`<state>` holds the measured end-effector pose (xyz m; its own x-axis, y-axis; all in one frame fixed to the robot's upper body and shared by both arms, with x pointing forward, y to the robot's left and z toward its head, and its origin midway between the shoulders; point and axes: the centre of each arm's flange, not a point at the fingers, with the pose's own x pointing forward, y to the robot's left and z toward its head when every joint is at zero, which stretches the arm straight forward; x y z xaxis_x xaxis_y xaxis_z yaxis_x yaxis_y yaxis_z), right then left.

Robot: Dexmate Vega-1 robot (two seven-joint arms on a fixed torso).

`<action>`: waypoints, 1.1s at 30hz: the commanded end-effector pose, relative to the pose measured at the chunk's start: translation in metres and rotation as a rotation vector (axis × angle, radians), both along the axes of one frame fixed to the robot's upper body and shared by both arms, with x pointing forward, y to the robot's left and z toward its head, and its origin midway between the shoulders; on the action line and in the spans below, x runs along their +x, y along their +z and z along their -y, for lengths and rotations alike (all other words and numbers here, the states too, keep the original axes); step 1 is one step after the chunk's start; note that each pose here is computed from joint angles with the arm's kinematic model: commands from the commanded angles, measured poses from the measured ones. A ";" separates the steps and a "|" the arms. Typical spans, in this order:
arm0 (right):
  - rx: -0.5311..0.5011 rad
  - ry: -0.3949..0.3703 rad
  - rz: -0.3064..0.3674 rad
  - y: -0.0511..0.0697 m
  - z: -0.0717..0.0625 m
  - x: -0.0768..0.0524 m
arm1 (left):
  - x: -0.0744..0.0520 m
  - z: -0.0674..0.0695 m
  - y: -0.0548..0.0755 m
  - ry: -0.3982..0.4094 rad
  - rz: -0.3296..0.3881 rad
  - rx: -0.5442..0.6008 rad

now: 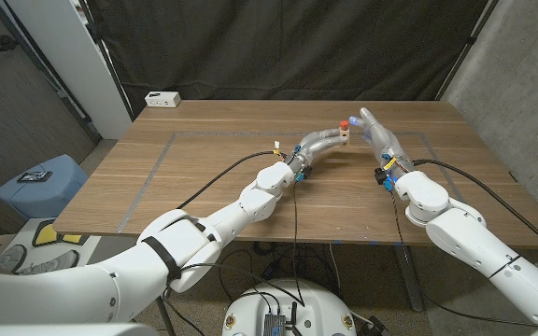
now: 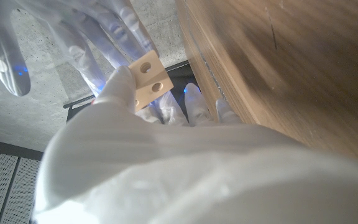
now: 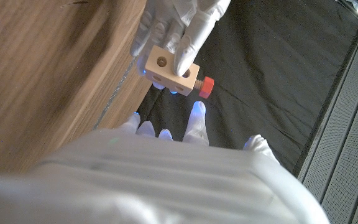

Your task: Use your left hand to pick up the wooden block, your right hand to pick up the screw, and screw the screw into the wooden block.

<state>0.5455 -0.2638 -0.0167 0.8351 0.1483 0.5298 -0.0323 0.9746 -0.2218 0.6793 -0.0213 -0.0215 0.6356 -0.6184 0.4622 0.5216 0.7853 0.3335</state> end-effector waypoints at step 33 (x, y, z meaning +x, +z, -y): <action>0.003 -0.012 0.001 -0.006 0.003 -0.008 | -0.005 0.002 -0.003 -0.001 -0.003 0.000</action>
<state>0.5445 -0.2652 -0.0220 0.8381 0.1438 0.5263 -0.0303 0.9754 -0.2183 0.6757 -0.0219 -0.0226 0.6332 -0.6183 0.4656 0.5216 0.7853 0.3335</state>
